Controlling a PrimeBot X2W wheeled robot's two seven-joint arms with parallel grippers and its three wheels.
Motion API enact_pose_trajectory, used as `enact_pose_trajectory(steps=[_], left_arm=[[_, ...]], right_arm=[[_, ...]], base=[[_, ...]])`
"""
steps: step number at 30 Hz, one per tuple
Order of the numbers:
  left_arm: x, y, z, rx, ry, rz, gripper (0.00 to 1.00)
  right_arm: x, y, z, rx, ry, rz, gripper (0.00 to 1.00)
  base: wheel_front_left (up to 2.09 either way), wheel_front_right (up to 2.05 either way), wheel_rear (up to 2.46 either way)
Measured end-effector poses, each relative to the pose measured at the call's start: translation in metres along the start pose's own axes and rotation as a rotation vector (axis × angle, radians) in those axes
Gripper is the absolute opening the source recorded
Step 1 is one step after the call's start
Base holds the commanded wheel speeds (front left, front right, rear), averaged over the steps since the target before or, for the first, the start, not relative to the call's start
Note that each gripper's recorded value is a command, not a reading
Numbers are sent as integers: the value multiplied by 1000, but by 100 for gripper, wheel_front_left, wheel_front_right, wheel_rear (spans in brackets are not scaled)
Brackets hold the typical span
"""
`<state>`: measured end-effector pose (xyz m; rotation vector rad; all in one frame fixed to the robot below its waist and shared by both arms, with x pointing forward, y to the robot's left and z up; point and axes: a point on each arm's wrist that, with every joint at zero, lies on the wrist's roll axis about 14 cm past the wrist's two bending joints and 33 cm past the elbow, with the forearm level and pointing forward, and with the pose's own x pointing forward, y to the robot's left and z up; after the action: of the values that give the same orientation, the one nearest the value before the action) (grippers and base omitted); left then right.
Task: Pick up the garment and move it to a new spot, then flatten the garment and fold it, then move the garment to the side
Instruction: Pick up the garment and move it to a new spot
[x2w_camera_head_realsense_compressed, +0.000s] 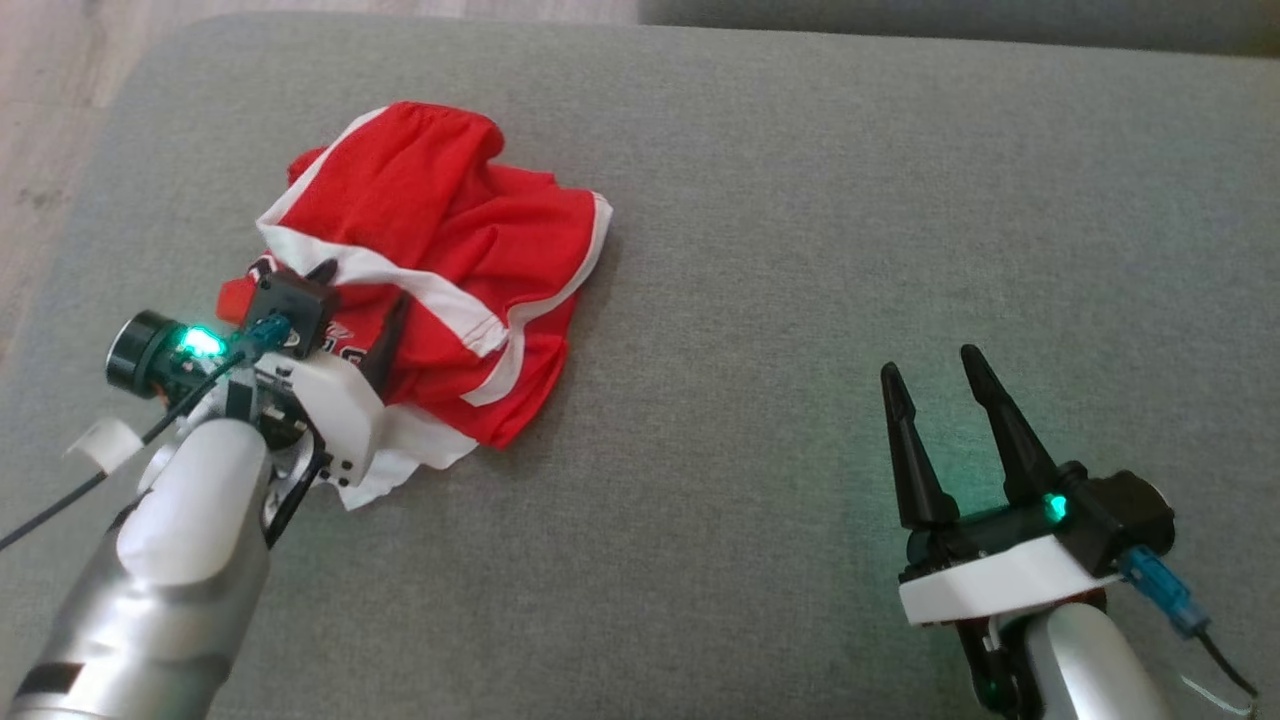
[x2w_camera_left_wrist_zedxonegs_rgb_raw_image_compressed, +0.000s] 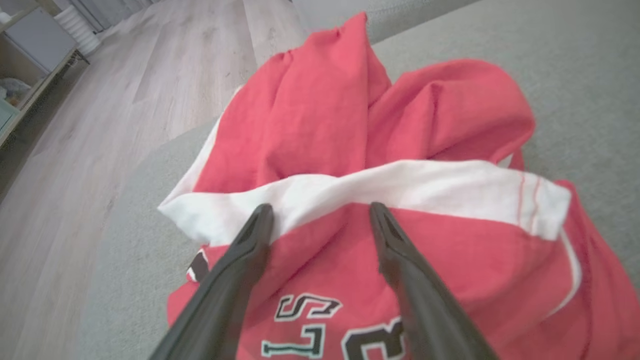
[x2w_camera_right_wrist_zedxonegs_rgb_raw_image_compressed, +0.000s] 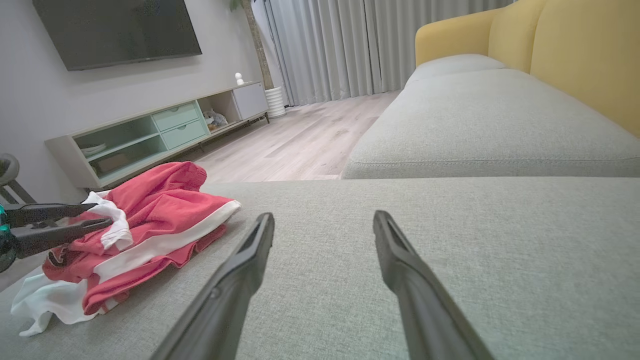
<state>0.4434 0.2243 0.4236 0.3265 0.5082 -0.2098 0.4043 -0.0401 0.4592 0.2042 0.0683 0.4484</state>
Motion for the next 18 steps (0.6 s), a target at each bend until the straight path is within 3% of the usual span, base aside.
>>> enact_pose_trajectory(steps=[6,7,14,18], left_arm=[[9,-2,-8,23,42,-23,97],[9,-3,-7,30,37,-29,0],[2,6,24,45,-112,-15,0],[-10,12,59,51,-277,17,0]], right_arm=[[-1,-9,-1,0,3,-27,100],[-2,-10,-1,-1,1,-31,100],[-4,-11,9,-13,-21,-36,100],[-7,-8,16,-15,-40,-34,100]], base=[[0,0,0],[0,0,0],[0,0,0],[0,0,0]])
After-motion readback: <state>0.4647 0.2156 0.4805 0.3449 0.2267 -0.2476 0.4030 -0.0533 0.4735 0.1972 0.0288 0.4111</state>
